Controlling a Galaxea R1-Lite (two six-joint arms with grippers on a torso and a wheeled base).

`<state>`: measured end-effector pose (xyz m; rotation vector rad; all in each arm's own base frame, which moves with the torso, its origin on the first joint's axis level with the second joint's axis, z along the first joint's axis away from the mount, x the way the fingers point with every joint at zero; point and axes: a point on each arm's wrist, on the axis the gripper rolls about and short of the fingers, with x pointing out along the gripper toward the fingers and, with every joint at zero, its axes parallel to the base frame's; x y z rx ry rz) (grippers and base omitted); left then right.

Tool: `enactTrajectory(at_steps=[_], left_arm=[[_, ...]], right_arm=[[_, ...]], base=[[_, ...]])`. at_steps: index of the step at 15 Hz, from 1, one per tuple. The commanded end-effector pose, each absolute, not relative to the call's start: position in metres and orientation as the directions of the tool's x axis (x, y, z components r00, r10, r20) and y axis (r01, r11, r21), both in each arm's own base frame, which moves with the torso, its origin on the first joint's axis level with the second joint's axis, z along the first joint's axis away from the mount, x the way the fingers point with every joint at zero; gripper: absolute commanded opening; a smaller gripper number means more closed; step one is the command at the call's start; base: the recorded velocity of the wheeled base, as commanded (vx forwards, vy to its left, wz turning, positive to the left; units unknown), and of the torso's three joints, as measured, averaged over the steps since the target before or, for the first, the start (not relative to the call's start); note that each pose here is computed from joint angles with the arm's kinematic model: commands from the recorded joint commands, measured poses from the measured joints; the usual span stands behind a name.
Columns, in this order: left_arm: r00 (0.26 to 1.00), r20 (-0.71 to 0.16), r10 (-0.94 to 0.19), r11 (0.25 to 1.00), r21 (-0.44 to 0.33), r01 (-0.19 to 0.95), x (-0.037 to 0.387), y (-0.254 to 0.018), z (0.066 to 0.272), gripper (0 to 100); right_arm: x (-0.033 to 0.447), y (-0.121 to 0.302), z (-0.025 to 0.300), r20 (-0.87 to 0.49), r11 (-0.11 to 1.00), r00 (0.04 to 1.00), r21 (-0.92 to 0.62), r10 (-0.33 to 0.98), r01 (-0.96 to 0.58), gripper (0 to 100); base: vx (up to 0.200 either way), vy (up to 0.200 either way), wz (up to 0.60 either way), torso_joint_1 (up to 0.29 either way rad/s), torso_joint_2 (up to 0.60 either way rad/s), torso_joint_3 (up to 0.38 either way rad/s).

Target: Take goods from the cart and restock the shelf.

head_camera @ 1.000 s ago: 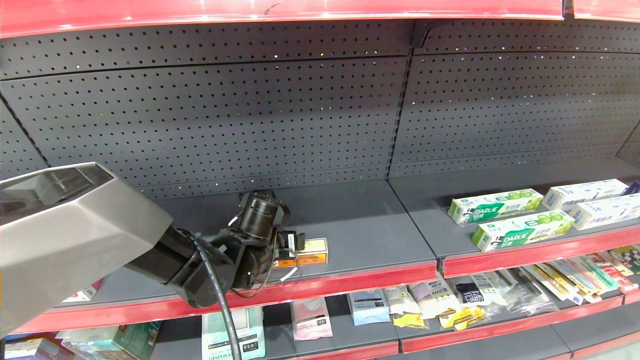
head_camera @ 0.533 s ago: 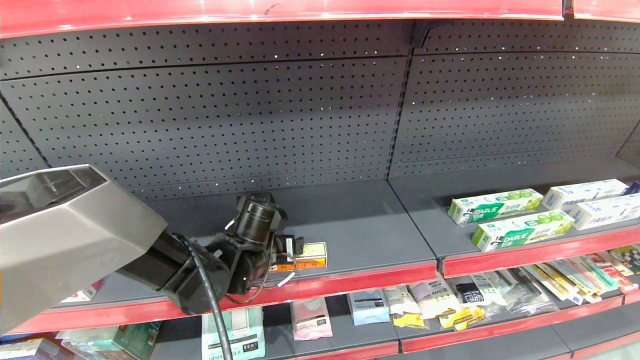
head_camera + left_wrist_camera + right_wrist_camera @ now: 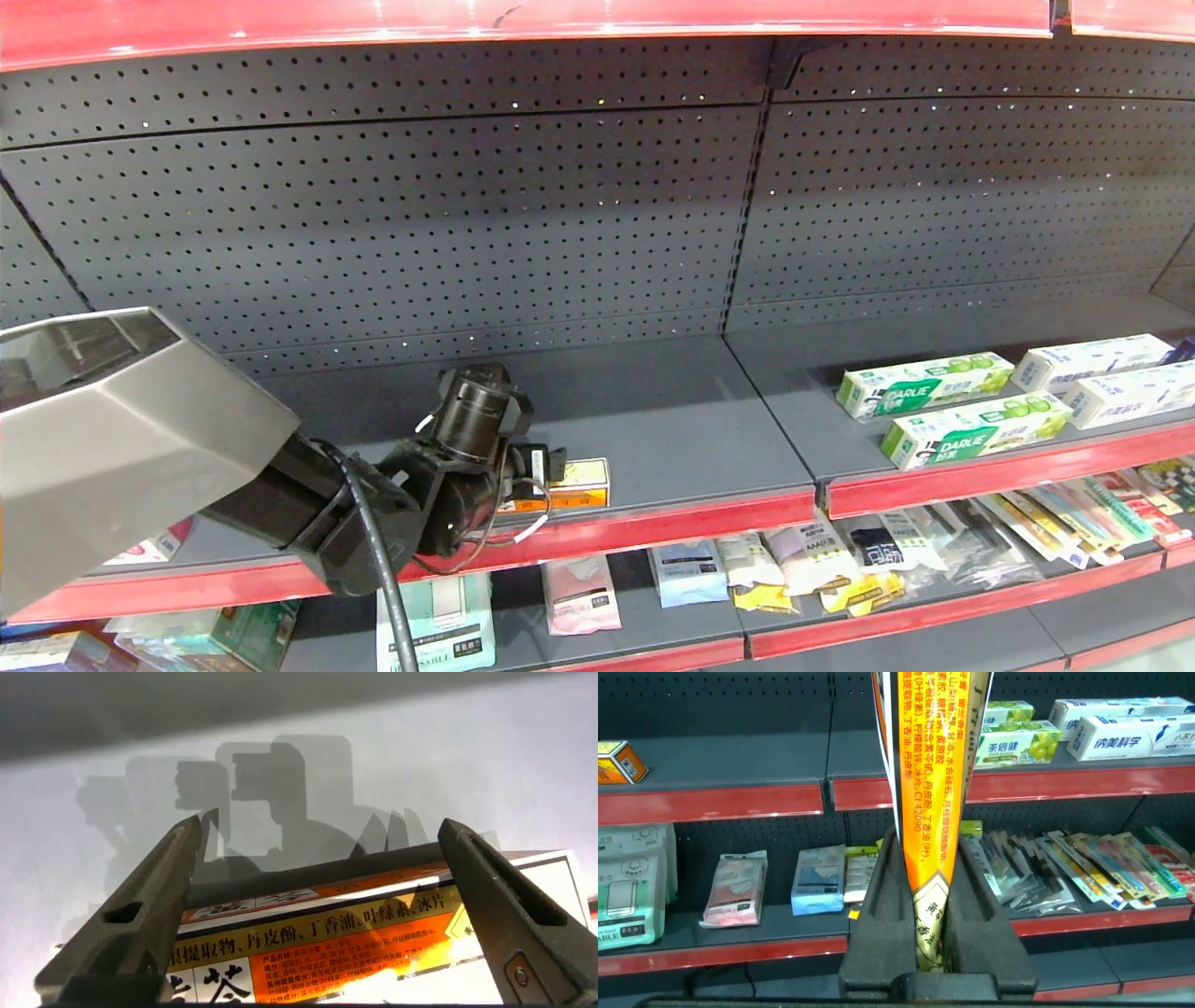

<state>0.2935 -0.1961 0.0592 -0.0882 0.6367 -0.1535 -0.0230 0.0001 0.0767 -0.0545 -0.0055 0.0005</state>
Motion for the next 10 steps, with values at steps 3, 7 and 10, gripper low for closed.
enactTrajectory(at_steps=[3,7,10], left_arm=[[0.784,-0.6,-0.162,0.986,-0.119,0.113,0.2849,-0.1901,0.0583,100],[0.784,-0.6,-0.162,0.986,-0.119,0.113,0.2809,-0.1873,0.0608,100],[0.786,-0.597,-0.162,0.986,-0.12,0.112,0.2804,-0.1869,0.062,100]], right_arm=[[-0.023,0.0001,0.0766,0.006,0.998,1.0,-0.055,0.002,-0.001,0],[-0.023,0.0001,0.0766,0.006,0.998,1.0,-0.055,0.002,-0.001,0],[-0.023,0.0001,0.0766,0.006,0.998,1.0,-0.055,0.002,-0.001,0]], base=[[0.0,0.0,0.0,0.0,0.0,0.0],[0.0,0.0,0.0,0.0,0.0,0.0],[0.0,0.0,0.0,0.0,0.0,0.0]])
